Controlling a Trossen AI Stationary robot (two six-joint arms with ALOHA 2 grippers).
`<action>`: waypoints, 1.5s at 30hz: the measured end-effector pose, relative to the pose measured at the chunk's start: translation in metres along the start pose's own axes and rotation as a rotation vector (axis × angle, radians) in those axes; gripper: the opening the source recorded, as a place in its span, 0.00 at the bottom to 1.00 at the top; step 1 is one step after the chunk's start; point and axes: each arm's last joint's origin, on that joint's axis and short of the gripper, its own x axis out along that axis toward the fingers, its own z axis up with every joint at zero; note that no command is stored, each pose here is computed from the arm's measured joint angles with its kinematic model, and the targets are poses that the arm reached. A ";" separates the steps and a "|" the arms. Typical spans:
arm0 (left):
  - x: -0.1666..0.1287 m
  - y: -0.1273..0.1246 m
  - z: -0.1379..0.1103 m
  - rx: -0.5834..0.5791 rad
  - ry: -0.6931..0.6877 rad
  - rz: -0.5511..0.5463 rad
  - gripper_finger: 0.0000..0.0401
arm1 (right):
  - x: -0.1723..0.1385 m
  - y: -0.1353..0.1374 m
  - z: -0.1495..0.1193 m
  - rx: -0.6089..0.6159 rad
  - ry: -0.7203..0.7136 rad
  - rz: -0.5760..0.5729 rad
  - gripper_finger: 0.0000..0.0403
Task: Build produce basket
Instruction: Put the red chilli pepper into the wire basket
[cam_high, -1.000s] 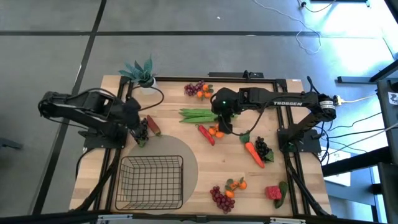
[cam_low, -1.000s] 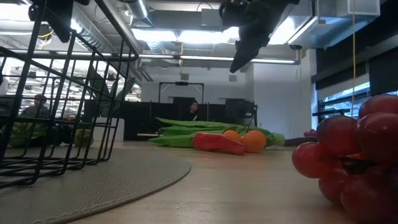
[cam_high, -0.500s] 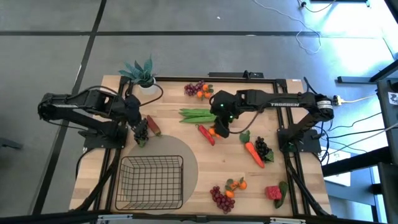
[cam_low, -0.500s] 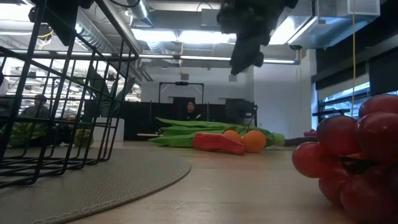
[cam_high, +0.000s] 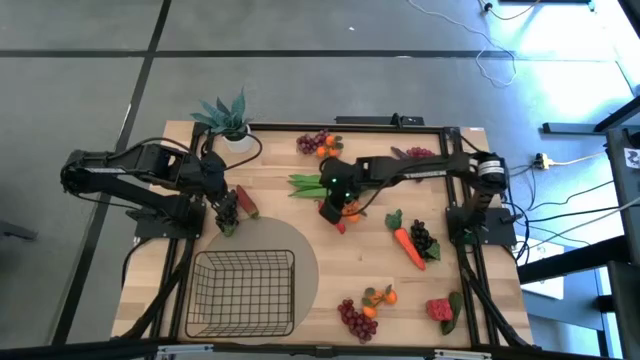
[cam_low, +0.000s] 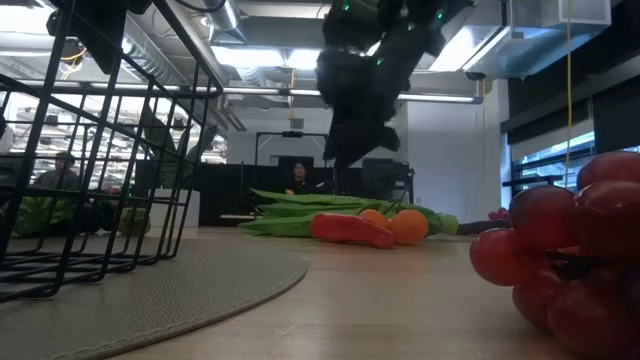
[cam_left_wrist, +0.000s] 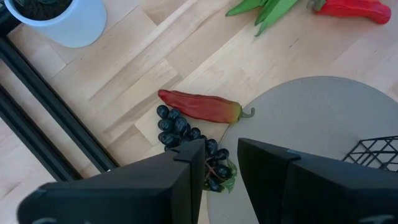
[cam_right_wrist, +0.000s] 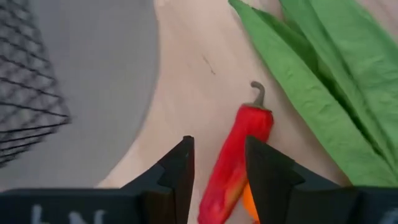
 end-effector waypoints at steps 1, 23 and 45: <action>0.000 0.000 0.000 0.000 0.000 0.000 0.21 | 0.005 -0.001 -0.001 0.010 0.008 -0.017 0.31; 0.000 0.000 0.000 0.000 -0.001 0.001 0.21 | 0.046 -0.010 -0.009 -0.004 0.061 -0.101 0.31; 0.000 0.000 0.000 0.001 0.000 0.002 0.21 | 0.064 -0.012 -0.012 -0.059 0.095 -0.060 0.26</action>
